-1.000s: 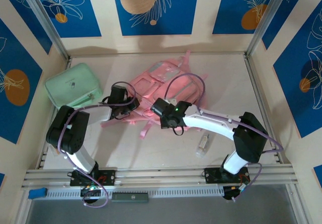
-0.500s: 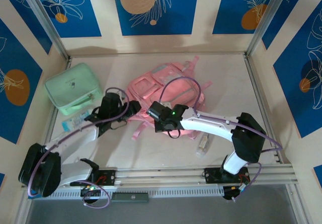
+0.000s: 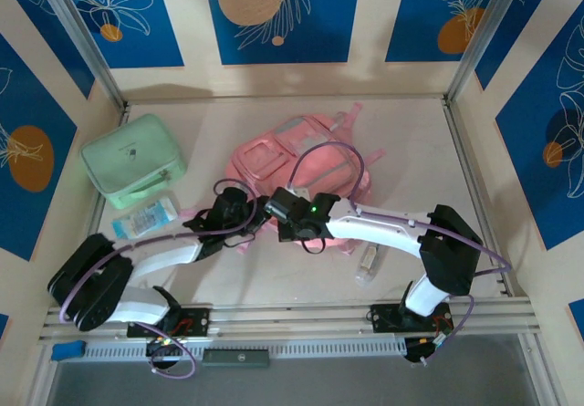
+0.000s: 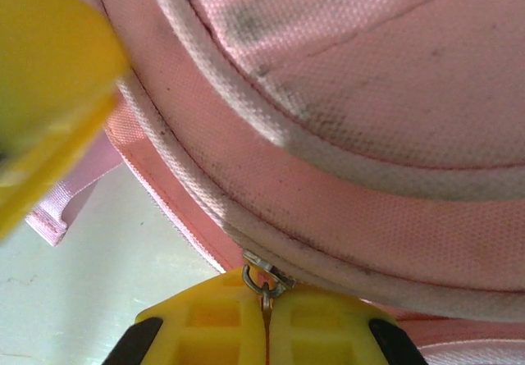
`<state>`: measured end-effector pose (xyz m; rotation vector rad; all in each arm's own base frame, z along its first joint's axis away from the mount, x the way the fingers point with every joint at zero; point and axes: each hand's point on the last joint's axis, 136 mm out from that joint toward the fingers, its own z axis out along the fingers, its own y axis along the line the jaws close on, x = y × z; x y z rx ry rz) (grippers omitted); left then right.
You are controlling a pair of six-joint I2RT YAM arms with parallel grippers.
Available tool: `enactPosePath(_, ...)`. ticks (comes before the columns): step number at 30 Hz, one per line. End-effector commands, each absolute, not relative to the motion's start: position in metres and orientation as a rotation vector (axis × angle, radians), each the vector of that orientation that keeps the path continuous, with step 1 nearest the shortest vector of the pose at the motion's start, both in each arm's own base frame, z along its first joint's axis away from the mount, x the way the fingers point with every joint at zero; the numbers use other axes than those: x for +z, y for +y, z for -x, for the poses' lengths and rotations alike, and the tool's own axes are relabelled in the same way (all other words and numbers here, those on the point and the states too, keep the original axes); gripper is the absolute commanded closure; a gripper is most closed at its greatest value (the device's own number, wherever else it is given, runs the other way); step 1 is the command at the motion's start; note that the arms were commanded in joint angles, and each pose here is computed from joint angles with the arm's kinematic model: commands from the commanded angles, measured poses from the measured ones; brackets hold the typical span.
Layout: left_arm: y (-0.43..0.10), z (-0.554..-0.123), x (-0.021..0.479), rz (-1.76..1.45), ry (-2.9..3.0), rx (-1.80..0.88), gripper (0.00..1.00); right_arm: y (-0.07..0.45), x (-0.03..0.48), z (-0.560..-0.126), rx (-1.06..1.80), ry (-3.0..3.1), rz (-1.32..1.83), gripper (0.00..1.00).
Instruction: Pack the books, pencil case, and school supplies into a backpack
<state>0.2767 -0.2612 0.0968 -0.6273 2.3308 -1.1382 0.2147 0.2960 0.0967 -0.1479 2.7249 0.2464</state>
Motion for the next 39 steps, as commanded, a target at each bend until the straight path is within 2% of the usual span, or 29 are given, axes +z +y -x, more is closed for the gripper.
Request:
enactPosePath(1,-0.279,-0.292,0.114,0.719,2.189,-1.287,0.55,0.300,0.106,-0.211,0.294,2.706,0.131,1.00)
enactPosePath(7,-0.286,-0.298,0.097,0.798,2.191,-1.277,0.65,0.302,0.102,-0.212,0.278,2.700,0.132,1.00)
enactPosePath(15,-0.263,-0.300,0.082,0.775,2.228,-1.120,1.00,0.286,0.114,-0.212,0.186,2.685,0.150,1.00)
enactPosePath(21,-0.215,-0.311,0.081,0.718,2.277,-1.002,1.00,0.243,0.115,-0.204,0.079,2.706,0.154,1.00)
enactPosePath(24,-0.195,-0.323,0.085,0.618,2.371,-0.920,1.00,0.220,0.111,-0.201,0.126,2.754,0.077,1.00)
enactPosePath(27,-0.195,-0.339,0.093,0.510,2.411,-0.953,1.00,0.204,0.110,-0.203,0.193,2.751,0.010,1.00)
enactPosePath(32,-0.171,-0.367,0.094,0.520,2.400,-0.937,1.00,0.207,0.119,-0.206,0.150,2.733,0.092,1.00)
enactPosePath(37,-0.169,-0.384,0.105,0.484,2.412,-0.945,1.00,0.250,0.120,-0.204,0.189,2.718,0.262,1.00)
enactPosePath(39,-0.172,-0.386,0.110,0.474,2.405,-0.960,1.00,0.252,0.114,-0.208,0.122,2.736,0.271,1.00)
